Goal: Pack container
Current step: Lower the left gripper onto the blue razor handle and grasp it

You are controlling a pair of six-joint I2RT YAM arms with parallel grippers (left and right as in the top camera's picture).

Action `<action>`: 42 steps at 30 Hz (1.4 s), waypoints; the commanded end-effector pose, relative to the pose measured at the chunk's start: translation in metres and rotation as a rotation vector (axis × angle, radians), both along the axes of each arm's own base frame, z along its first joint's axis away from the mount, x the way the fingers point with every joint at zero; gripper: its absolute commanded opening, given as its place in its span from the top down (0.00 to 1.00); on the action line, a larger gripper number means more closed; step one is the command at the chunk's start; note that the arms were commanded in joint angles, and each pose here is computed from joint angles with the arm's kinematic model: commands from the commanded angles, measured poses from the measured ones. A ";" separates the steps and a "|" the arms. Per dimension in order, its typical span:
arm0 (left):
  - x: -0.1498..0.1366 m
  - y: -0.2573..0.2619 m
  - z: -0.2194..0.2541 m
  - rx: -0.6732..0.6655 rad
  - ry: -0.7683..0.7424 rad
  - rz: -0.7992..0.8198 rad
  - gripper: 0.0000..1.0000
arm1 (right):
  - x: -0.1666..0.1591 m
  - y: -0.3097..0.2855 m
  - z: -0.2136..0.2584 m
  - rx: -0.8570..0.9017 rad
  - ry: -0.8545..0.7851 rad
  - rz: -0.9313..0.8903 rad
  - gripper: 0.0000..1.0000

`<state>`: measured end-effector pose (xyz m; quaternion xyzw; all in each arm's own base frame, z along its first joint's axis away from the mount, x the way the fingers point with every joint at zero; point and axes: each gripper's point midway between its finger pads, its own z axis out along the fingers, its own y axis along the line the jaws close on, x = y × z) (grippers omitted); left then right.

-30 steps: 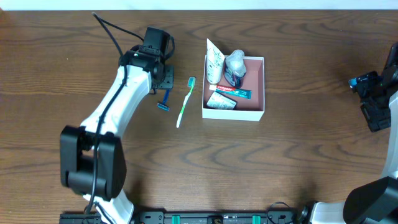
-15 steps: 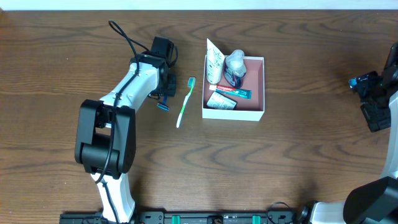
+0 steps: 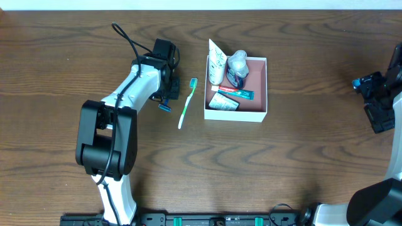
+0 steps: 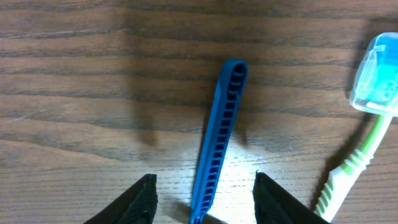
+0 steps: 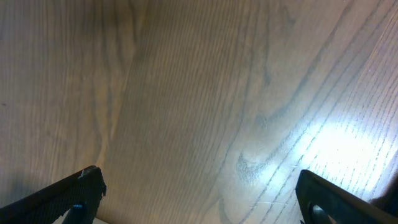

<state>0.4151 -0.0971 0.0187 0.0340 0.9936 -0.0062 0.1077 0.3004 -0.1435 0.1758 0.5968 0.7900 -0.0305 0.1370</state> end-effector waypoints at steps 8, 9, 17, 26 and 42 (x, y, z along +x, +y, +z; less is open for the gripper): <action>-0.004 0.004 -0.005 0.013 0.012 -0.007 0.57 | -0.002 -0.005 -0.001 -0.005 0.008 -0.024 0.01; -0.003 0.004 -0.005 0.015 0.012 -0.007 0.57 | -0.002 -0.005 -0.001 -0.005 0.008 -0.024 0.01; -0.004 0.004 -0.007 0.016 0.018 -0.007 0.57 | -0.002 -0.005 -0.001 -0.005 0.008 -0.024 0.01; -0.006 0.005 -0.023 0.023 0.047 -0.007 0.57 | -0.002 -0.005 -0.001 -0.005 0.008 -0.024 0.01; -0.006 0.005 -0.024 0.023 0.047 -0.007 0.57 | -0.002 -0.005 -0.001 -0.005 0.008 -0.024 0.01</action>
